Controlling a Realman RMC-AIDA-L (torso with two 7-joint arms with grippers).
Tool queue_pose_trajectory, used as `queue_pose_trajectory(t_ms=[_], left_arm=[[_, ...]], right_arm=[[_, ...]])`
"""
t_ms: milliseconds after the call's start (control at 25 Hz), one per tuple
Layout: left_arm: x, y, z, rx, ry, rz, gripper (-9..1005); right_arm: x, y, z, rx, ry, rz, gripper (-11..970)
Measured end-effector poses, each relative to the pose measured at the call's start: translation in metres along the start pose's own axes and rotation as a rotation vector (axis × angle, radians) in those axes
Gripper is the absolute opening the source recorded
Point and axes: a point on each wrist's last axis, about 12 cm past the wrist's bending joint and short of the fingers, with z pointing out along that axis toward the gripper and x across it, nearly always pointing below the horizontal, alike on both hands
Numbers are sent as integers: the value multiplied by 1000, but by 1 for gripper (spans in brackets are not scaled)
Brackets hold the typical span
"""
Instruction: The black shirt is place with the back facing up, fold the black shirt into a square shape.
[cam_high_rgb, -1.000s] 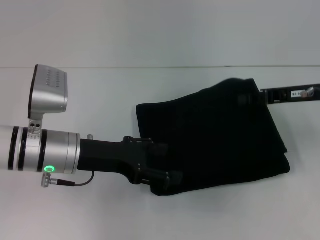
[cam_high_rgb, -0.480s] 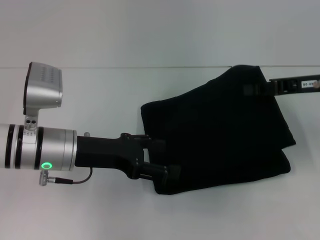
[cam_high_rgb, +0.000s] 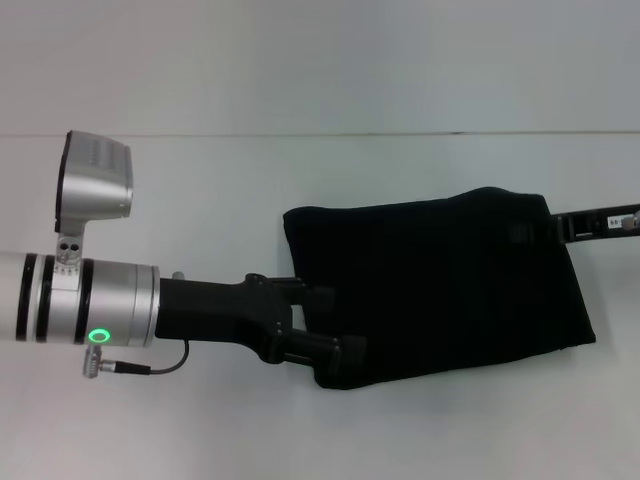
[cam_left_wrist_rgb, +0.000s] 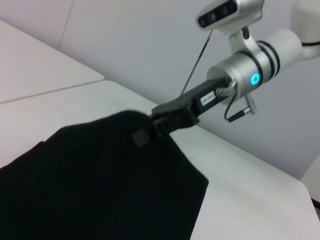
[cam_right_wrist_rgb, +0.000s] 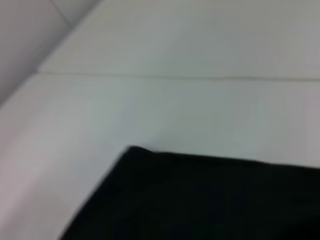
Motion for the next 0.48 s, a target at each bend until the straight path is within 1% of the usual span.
queue_pose_trajectory(t_ms=[160, 280, 320, 480], left_arm=[[2, 0, 3, -7, -4, -17, 836], [2, 4, 5, -48, -23, -31, 832], [2, 6, 5, -70, -29, -36, 831], [-4, 25, 6, -228, -67, -102, 826]], right_arm=[[6, -6, 4, 43, 16, 5, 112], [10, -9, 6, 69, 11, 21, 126], [10, -10, 7, 73, 10, 28, 130], [12, -11, 7, 76, 8, 38, 149]])
